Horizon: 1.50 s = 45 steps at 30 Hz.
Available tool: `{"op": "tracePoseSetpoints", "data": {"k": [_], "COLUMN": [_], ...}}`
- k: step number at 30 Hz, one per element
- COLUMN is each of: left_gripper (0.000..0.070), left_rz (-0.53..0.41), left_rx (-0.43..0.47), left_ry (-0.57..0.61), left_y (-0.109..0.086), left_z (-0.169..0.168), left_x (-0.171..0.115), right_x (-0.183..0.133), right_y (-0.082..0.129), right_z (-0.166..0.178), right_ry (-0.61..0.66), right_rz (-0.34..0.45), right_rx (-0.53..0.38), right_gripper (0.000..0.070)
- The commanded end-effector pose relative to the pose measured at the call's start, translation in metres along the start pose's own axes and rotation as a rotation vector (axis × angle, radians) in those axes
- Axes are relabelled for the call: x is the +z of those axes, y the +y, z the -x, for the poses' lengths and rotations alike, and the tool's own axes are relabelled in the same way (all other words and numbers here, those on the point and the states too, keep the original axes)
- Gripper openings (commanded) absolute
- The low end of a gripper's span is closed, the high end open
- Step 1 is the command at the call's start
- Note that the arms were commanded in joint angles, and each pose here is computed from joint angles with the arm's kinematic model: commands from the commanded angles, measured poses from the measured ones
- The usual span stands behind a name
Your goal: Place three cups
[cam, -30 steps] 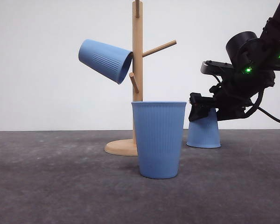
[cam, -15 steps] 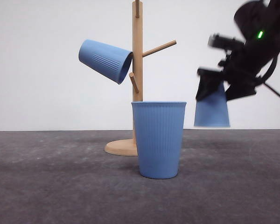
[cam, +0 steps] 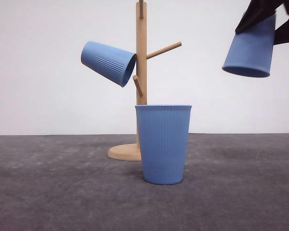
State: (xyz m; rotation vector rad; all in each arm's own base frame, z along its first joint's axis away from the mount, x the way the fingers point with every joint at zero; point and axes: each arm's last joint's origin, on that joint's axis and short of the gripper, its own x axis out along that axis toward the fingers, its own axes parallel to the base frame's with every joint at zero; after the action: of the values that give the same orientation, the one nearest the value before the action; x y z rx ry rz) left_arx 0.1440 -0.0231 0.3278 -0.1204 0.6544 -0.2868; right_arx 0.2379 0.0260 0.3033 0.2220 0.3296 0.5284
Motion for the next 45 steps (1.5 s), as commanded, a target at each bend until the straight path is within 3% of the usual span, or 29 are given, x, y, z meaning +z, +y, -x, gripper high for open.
{"op": "tracePoseSetpoints", "data": {"k": [1, 5, 8, 17, 33, 45], "left_gripper": [0.0360, 0.0360, 0.0360, 0.0360, 0.0360, 0.0360], "left_rz": [-0.007, -0.007, -0.007, -0.008, -0.008, -0.008], "left_rx": [0.000, -0.001, -0.001, -0.001, -0.001, -0.001], "left_ry": [-0.009, -0.011, -0.012, -0.014, -0.014, -0.014], "left_y": [0.000, 0.000, 0.000, -0.001, -0.001, -0.001], "left_z": [0.000, 0.000, 0.001, 0.001, 0.001, 0.001], "left_x": [0.002, 0.002, 0.002, 0.002, 0.002, 0.002], "right_x": [-0.002, 0.000, 0.007, 0.003, 0.019, 0.001], "right_y": [0.003, 0.008, 0.007, -0.005, -0.009, 0.011], "right_z": [0.006, 0.014, 0.011, -0.028, -0.103, -0.133], "right_ry": [-0.092, -0.275, -0.362, -0.384, -0.318, -0.226], "right_rz": [-0.112, -0.252, -0.300, -0.442, -0.447, -0.381], "right_rx": [0.036, 0.120, 0.147, 0.229, 0.312, 0.363], "right_gripper": [0.0418, 0.0418, 0.0418, 0.0418, 0.0418, 0.0418]}}
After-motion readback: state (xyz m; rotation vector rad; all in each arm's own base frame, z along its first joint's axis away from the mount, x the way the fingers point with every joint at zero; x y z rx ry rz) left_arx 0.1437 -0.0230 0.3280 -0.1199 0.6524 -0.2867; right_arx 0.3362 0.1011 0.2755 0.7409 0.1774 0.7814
